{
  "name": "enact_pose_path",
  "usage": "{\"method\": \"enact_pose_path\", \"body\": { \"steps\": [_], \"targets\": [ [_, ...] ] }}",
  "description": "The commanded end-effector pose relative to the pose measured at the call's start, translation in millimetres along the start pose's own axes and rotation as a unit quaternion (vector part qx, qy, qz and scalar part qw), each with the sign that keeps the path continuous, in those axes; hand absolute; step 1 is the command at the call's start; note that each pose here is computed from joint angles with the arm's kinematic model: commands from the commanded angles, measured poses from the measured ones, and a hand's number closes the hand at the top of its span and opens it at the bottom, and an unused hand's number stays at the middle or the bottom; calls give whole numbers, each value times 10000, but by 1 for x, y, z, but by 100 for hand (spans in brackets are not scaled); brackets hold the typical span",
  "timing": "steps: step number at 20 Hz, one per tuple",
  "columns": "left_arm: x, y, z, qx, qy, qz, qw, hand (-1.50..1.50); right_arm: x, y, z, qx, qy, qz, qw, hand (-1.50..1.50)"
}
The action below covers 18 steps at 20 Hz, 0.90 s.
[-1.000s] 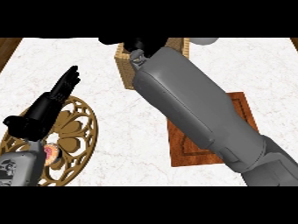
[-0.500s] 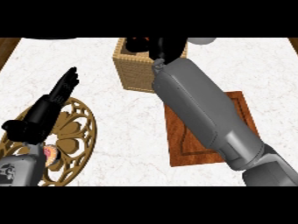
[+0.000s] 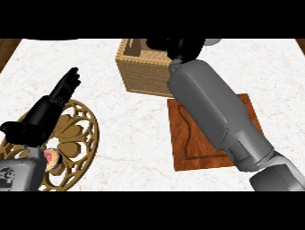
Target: Pick the squash from the cutting board and place it in the basket
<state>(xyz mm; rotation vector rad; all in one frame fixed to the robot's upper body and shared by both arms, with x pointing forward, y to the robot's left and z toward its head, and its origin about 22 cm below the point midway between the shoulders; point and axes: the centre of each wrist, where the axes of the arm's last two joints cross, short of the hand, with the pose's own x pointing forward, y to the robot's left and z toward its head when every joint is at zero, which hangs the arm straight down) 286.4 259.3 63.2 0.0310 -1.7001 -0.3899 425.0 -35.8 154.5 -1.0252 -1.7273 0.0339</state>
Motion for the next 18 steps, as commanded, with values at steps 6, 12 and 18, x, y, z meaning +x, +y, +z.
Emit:
{"method": "enact_pose_path", "body": {
  "steps": [6,12,18],
  "targets": [
    [-11,2,6,50,12,-18,10000,0,4,-7,-26,-142,-168,-292,9993,-150],
    [-6,9,-3,68,46,-20,10000,0,11,-24,-28,-281,-77,-1201,9923,-150],
    [-6,-2,12,38,181,55,9998,0,-10,-57,-38,-168,629,-1869,9802,-150]
  ]
}}
